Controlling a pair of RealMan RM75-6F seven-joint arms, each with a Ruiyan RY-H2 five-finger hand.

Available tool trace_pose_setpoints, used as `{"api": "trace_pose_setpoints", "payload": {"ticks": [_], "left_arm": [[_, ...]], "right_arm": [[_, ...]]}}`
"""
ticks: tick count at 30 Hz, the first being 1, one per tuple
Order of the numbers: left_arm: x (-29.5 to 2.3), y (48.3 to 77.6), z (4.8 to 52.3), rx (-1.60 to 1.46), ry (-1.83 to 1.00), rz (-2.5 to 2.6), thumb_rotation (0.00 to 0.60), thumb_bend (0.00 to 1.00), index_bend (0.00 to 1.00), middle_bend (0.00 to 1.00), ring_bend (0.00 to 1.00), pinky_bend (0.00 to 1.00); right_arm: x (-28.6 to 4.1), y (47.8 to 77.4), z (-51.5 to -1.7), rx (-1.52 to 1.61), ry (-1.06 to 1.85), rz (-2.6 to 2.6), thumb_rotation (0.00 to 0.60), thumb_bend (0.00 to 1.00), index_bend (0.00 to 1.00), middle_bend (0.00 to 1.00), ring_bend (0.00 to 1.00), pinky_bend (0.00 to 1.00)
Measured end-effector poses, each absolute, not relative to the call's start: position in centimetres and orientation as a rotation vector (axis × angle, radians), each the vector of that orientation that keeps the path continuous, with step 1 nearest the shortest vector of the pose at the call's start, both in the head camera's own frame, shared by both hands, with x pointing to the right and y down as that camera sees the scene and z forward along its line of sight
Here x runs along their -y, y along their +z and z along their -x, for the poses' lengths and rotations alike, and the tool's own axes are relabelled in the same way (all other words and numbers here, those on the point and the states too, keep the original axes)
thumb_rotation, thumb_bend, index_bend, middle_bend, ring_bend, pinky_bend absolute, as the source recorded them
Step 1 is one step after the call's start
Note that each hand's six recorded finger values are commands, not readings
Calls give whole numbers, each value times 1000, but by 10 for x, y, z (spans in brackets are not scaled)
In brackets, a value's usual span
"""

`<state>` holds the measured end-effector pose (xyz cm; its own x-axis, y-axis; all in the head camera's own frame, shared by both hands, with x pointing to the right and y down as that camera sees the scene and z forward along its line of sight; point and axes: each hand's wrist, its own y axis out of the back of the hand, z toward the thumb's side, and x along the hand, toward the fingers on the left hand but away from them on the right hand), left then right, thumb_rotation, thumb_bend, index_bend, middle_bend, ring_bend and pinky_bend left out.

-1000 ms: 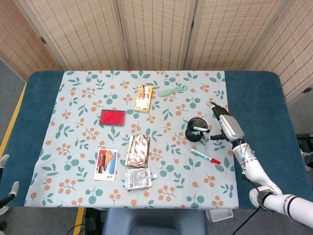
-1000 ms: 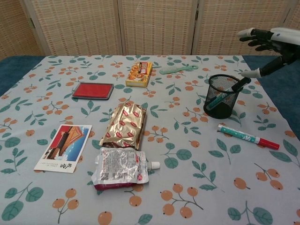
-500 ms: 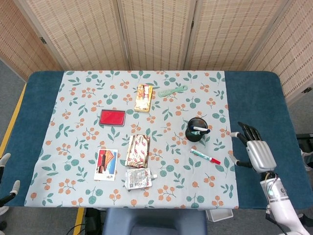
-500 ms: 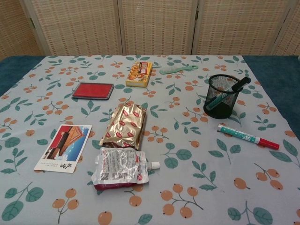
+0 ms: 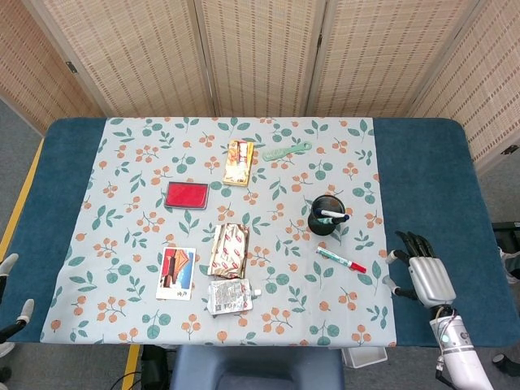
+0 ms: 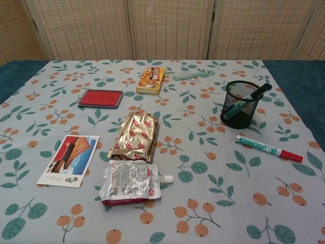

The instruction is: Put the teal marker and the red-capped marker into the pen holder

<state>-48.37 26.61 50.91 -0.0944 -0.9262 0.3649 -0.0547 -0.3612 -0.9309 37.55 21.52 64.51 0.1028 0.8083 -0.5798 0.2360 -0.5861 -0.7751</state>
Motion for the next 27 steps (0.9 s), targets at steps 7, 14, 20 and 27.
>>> {"api": "trace_pose_setpoints", "payload": {"ticks": [7,14,20,27], "left_arm": [[-265,507,485,-1131,-1526,1493,600,401,0,200,94,268],[-263,504,493,-1164,-1516,1522,600,400,0,200,94,268],[-262,501,498,-1187,-1514,1535,600,400,0,200,94,268],[-263,500,501,-1196,-1508,1557,600,400,0,200,94,268]], "right_arm": [[-218,669,-357,1036,1551,1903,600,290,422,68,0,0],[-210,678,-345,1108,1610,1872,600,291,422,68,0,0],[-204,685,-335,1140,1671,1860,600,292,422,68,0,0],[-202,697,-309,1128,1716,1885,600,293,426,69,0,0]]}}
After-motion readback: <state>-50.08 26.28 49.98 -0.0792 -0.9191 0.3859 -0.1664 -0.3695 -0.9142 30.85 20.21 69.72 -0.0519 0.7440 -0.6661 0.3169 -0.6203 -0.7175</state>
